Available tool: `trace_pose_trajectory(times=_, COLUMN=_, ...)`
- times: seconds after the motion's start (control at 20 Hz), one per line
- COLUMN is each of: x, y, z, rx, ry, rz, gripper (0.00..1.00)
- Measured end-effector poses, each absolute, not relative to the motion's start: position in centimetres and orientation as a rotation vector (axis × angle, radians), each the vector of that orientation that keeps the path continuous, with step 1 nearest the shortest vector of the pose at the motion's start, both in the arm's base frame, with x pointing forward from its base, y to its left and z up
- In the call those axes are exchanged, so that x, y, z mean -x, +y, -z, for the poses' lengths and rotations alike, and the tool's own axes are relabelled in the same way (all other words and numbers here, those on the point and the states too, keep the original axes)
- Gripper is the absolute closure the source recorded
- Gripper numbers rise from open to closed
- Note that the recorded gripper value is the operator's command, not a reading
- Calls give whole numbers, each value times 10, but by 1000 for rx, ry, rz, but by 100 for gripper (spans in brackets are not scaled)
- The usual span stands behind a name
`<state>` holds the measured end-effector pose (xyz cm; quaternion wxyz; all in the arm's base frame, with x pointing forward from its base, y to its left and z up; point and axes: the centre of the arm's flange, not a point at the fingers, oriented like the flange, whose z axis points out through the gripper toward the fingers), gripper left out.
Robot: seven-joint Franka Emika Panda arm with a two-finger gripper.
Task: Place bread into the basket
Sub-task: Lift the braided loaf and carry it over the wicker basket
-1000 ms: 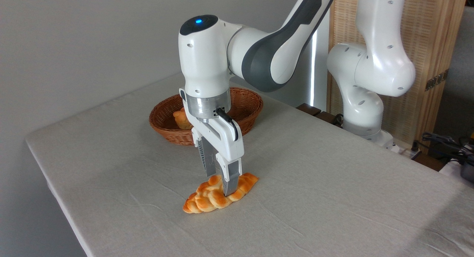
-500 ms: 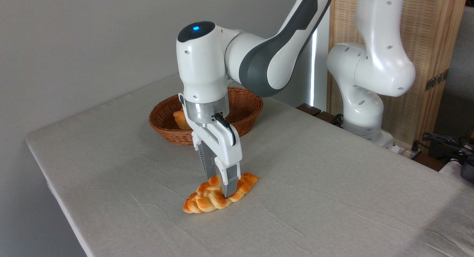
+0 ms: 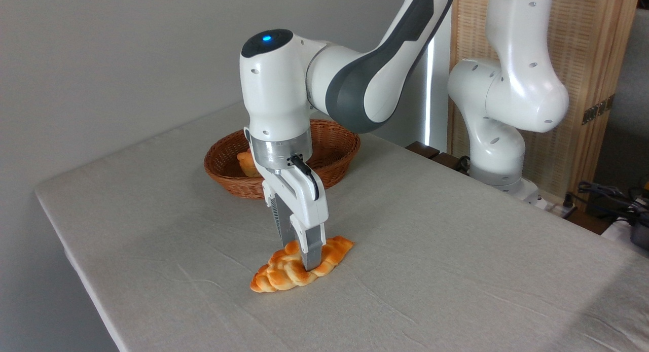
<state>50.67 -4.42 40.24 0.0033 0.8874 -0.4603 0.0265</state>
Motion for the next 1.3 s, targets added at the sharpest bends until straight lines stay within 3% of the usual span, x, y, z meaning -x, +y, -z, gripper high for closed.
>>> trace_pose_trajectory(times=0.55, x=-517, y=-46, z=-418, rx=-2774, ry=-1438, rz=-73, gripper=88)
trace_pose_trajectory(times=0.65, x=-521, y=-50, z=-447, rx=-2746, ry=-1431, rz=-10, gripper=88)
trace_pose_trajectory(times=0.85, x=-526, y=-67, z=-521, rx=-2666, ry=-1397, rz=-6, gripper=84)
trace_pose_trajectory(times=1.0, x=-512, y=-105, z=-547, rx=-2599, ry=-1494, rz=49, gripper=84)
trace_pose_trajectory(times=1.15, x=-479, y=-161, z=-557, rx=-2514, ry=-1624, rz=154, gripper=84)
trace_pose_trajectory(times=1.3, x=-432, y=-224, z=-559, rx=-2463, ry=-1732, rz=258, gripper=78)
